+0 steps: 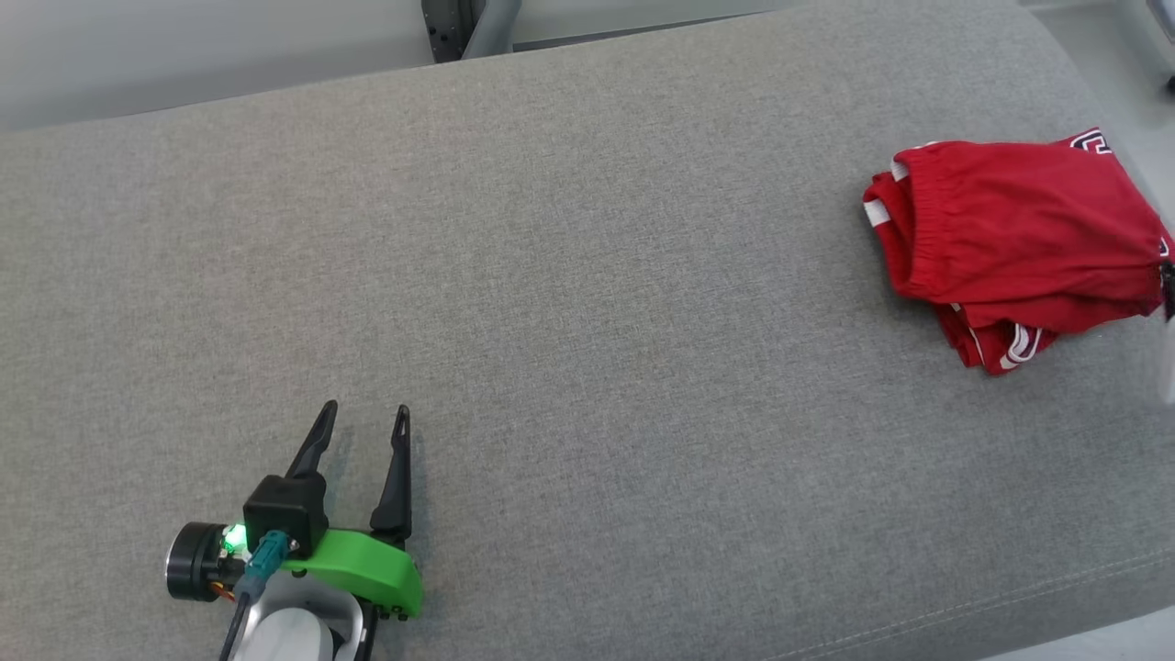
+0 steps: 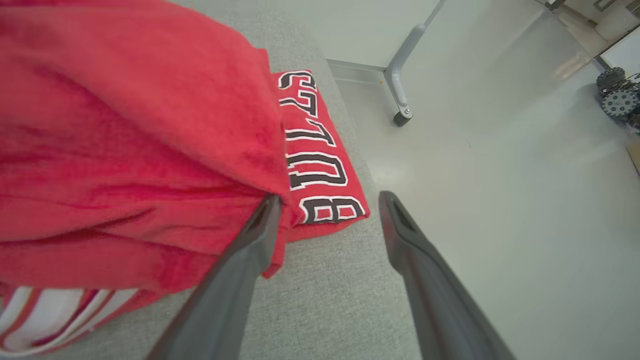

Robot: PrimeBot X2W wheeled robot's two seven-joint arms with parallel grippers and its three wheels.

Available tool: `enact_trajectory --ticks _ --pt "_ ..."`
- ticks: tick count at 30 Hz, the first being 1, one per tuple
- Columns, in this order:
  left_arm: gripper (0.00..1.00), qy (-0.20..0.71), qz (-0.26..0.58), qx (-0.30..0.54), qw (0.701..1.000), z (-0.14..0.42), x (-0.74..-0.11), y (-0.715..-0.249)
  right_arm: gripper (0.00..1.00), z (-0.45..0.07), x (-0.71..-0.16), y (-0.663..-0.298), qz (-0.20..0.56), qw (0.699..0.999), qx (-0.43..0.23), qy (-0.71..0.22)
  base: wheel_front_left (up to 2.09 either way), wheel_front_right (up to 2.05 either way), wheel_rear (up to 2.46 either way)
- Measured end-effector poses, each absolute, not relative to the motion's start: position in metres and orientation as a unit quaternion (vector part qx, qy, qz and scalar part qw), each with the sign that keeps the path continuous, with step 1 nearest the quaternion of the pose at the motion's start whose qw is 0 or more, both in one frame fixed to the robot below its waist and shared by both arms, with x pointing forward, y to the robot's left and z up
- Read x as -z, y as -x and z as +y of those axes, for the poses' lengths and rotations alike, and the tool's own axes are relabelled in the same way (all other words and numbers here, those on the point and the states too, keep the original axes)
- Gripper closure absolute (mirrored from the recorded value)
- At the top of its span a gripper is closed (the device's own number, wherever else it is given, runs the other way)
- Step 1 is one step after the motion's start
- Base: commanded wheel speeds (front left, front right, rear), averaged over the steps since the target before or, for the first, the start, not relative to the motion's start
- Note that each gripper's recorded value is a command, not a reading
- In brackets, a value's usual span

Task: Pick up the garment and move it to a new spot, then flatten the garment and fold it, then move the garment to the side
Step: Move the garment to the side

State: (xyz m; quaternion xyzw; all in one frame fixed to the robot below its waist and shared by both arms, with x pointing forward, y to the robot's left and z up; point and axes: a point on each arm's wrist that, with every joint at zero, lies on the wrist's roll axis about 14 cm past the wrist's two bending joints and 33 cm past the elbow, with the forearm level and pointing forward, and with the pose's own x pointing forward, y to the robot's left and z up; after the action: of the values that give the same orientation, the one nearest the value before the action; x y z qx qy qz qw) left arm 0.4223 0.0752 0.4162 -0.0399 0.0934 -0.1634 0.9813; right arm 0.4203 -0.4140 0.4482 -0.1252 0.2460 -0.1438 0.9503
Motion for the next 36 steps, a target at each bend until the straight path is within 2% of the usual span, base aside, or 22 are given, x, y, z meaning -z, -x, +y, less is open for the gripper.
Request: enact_trajectory --ticks 4,7,10,11,17,27,36 --pt "0.0 0.044 0.086 0.164 0.982 0.073 -0.424 -0.42 0.0 -0.438 -0.488 -0.421 0.19 0.956 0.17 0.146 0.0 0.0 0.0" --pt "0.0 0.048 0.081 0.158 0.983 0.075 -0.429 -0.416 0.0 -0.431 -0.513 -0.43 0.143 0.965 0.166 0.146 0.0 0.0 0.0" --pt "0.0 0.047 0.072 0.146 0.986 0.08 -0.437 -0.413 0.0 -0.393 -0.559 -0.456 0.043 0.982 0.13 0.134 0.0 0.0 0.0" --pt "0.0 0.046 0.067 0.135 0.987 0.086 -0.441 -0.409 0.0 -0.365 -0.57 -0.457 -0.001 0.987 0.105 0.12 0.0 0.0 0.0" --pt "0.0 0.04 0.048 0.102 0.993 0.107 -0.455 -0.399 0.0 -0.288 -0.565 -0.433 -0.06 0.995 0.044 0.066 0.0 0.0 0.0" --pt "0.0 0.039 0.039 0.043 0.998 0.146 -0.461 -0.375 0.0 -0.193 -0.506 -0.397 -0.018 0.999 -0.034 -0.017 0.0 0.0 0.0" --pt "0.0 0.039 0.038 0.016 0.998 0.164 -0.461 -0.36 0.0 -0.168 -0.492 -0.382 -0.004 0.998 -0.05 -0.044 0.0 0.0 0.0"
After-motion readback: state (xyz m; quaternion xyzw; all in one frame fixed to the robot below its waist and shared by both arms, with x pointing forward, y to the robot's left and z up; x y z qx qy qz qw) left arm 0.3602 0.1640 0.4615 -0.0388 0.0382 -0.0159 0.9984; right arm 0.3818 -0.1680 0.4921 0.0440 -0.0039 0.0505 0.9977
